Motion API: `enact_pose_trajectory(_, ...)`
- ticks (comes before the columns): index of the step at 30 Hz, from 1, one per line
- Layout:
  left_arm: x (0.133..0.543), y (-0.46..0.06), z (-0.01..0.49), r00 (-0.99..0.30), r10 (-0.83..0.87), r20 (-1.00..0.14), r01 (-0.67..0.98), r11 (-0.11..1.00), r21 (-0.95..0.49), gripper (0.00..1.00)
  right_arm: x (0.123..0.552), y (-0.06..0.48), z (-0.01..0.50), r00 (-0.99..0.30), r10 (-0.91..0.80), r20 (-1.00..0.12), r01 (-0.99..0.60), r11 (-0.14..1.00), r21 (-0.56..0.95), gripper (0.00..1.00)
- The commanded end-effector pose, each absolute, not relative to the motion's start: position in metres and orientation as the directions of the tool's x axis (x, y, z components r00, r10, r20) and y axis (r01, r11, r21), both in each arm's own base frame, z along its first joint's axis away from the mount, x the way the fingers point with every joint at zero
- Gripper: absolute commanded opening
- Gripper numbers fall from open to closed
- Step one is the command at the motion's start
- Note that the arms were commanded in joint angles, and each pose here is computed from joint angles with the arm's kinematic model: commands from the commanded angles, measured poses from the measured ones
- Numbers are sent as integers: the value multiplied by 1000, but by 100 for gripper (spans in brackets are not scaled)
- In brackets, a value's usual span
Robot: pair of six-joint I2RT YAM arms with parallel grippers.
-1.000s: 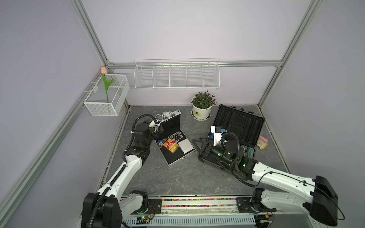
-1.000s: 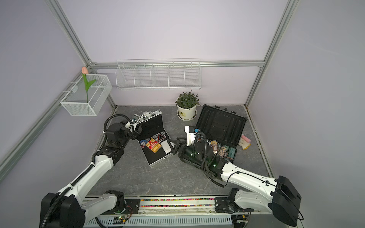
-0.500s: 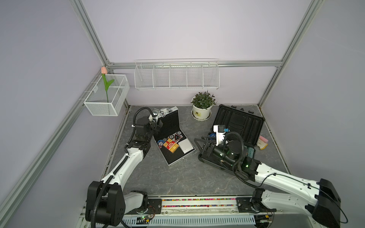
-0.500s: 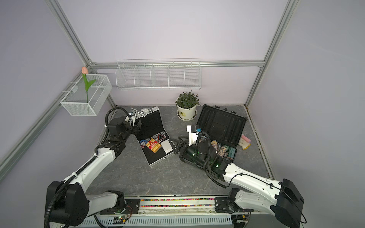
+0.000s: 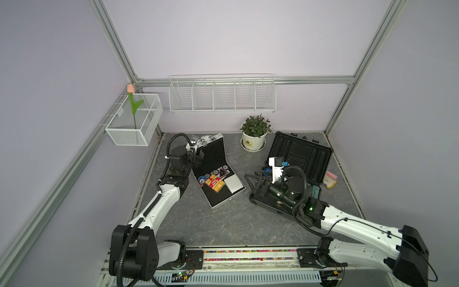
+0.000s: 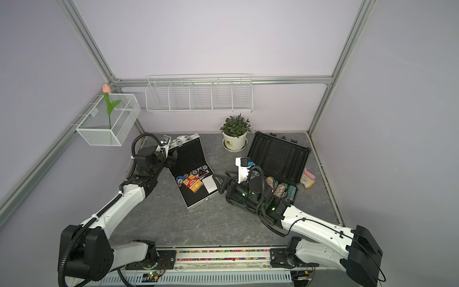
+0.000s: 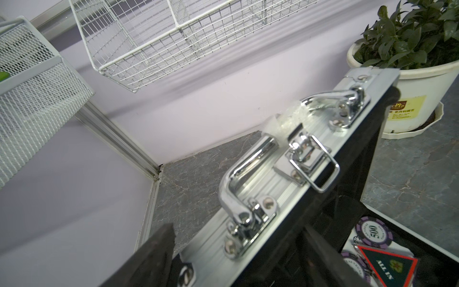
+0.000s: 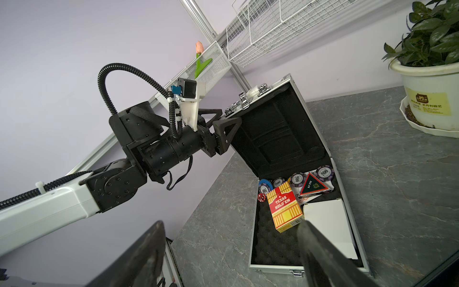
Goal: Open the poker set cases
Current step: Open the case lid on the poker set case.
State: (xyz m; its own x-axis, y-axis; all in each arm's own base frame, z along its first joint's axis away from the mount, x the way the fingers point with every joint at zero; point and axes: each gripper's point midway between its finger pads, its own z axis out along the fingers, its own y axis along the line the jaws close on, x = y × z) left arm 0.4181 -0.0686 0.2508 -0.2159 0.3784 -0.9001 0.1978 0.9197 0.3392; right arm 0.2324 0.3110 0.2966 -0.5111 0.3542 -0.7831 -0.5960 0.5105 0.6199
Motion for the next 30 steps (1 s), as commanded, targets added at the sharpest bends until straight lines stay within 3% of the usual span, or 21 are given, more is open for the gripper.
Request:
enact_pose_trajectory(1, 416, -67, 288, -131, 323, -937, 164, 939, 301, 82, 235, 305, 297, -489, 361, -794, -596, 526, 606, 86)
enact_pose_trajectory(10, 404, -67, 311, -74, 292, -953, 160, 947, 278, 92, 237, 302, 298, -475, 339, -812, -588, 564, 580, 87)
enact_pose_trajectory(22, 377, -62, 361, 28, 159, -987, 131, 978, 161, 95, 272, 261, 331, -307, 218, -927, -464, 816, 345, 90)
enact_pose_trajectory(25, 366, -47, 376, 59, 65, -996, 55, 996, 68, 92, 283, 235, 341, -246, 125, -961, -400, 890, 218, 91)
enact_pose_trajectory(27, 364, -29, 377, 63, -49, -997, -40, 998, -51, 88, 291, 210, 346, -164, -17, -986, -321, 946, 37, 92)
enact_pose_trajectory(30, 358, -20, 363, 42, -189, -981, -96, 977, -192, 82, 299, 151, 357, -51, -121, -991, -53, 992, -118, 98)
